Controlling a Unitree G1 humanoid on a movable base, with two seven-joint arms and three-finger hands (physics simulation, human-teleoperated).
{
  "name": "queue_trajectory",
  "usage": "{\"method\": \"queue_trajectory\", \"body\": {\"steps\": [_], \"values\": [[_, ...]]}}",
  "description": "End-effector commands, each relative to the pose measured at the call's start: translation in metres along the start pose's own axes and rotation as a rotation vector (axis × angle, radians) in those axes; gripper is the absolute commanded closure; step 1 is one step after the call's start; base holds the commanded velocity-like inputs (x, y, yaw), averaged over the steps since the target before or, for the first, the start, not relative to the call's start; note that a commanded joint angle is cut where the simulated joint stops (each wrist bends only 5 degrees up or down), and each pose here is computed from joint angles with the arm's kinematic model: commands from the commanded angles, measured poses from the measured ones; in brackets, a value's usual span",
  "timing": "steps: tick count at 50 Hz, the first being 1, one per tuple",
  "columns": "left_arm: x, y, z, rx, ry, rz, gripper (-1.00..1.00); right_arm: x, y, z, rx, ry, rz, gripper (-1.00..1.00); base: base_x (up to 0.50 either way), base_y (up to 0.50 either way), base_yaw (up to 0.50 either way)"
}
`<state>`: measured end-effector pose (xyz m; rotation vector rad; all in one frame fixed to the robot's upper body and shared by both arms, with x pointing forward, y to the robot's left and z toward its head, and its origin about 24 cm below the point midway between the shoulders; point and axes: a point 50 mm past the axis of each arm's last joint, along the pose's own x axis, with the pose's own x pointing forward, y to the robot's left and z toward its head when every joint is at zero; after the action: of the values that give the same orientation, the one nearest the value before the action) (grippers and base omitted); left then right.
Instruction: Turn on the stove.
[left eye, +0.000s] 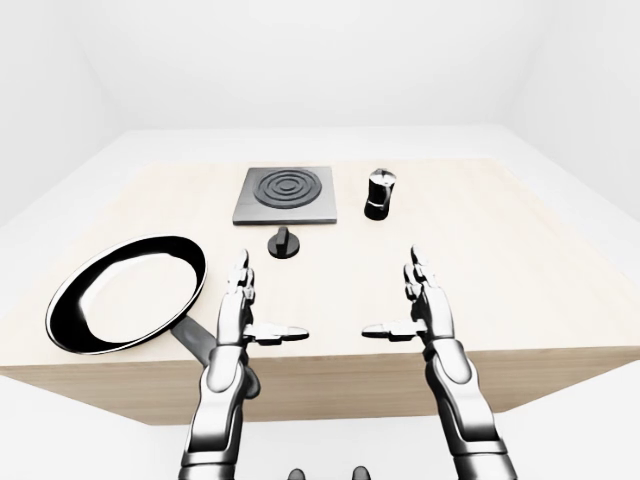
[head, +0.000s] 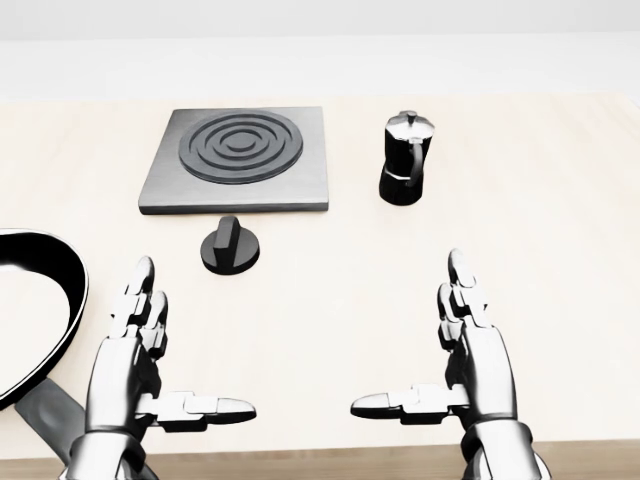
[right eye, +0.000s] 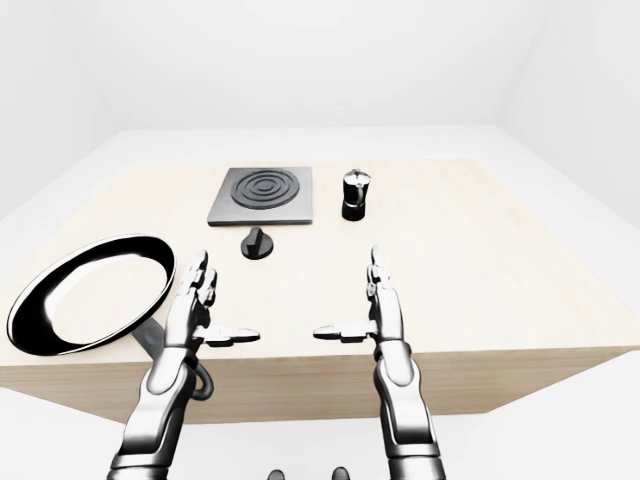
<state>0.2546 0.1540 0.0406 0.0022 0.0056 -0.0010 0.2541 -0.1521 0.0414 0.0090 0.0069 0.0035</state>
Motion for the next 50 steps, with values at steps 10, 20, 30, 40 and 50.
{"method": "queue_trajectory", "body": {"steps": [10,20,30,40,50], "values": [[0.0027,0.0111,0.0013,-0.005,0.009,0.008,-1.00,0.0008,-0.0038,-0.0017,0.011,0.022,0.013,-1.00,0.00,0.00,0.00],[0.0024,0.0125,-0.0002,-0.003,0.013,0.015,-1.00,0.0004,-0.0036,-0.0031,0.000,0.022,0.013,-1.00,0.09,0.00,0.00],[0.0030,0.0129,-0.0017,0.002,0.016,0.017,-1.00,0.0013,-0.0039,-0.0029,0.000,0.019,0.014,-1.00,0.33,0.00,0.00],[0.0032,0.0135,-0.0023,0.004,0.019,0.018,-1.00,0.0001,-0.0026,-0.0012,-0.004,0.018,0.018,-1.00,0.34,0.00,0.00],[0.0033,0.0143,-0.0027,0.007,0.022,0.021,-1.00,-0.0004,-0.0026,-0.0017,-0.005,0.023,0.015,-1.00,0.33,0.00,0.00]]}}
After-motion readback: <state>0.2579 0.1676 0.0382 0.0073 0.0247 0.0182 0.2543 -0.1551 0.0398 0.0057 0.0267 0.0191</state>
